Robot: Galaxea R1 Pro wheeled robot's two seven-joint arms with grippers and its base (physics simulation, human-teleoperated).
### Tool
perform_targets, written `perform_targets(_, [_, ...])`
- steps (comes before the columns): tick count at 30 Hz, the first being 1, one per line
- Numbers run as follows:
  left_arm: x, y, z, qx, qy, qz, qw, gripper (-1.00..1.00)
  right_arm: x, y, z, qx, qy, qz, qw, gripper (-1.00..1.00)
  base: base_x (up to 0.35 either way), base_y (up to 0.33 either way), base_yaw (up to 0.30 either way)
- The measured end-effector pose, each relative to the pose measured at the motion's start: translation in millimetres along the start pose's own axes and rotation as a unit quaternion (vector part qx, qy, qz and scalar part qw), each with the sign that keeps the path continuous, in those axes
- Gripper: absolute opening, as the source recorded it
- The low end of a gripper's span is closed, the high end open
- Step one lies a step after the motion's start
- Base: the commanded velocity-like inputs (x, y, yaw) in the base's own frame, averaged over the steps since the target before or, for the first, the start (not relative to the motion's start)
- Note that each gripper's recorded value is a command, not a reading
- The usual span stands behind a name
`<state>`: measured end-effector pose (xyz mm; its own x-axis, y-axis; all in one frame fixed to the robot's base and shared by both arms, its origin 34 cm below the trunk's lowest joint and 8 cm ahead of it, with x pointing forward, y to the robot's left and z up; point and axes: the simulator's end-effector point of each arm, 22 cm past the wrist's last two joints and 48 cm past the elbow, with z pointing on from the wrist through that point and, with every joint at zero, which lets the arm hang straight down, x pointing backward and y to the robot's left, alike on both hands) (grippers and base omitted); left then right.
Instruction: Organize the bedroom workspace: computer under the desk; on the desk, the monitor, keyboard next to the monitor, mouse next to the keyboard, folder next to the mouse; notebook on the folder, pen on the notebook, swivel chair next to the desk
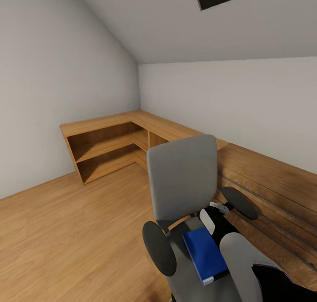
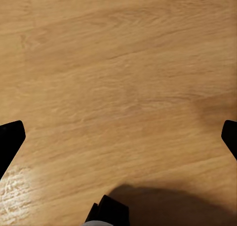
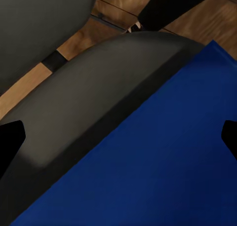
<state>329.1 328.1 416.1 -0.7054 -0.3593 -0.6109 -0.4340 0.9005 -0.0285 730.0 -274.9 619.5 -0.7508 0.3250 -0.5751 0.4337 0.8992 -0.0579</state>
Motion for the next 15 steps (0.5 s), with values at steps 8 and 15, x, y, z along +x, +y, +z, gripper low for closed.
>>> perform_targets(8, [8,1,8.3,-0.001,-0.001,0.000,1.0000,1.00,8,0,8.8,0.000,0.001,0.000,1.0000,1.00,0.001,0.000,0.000])
perform_targets(15, [17,3,18.2,-0.001,-0.001,0.000,1.0000,1.00,18,0,19.0,0.000,0.002,0.000,1.0000,1.00,0.000,0.000,0.000])
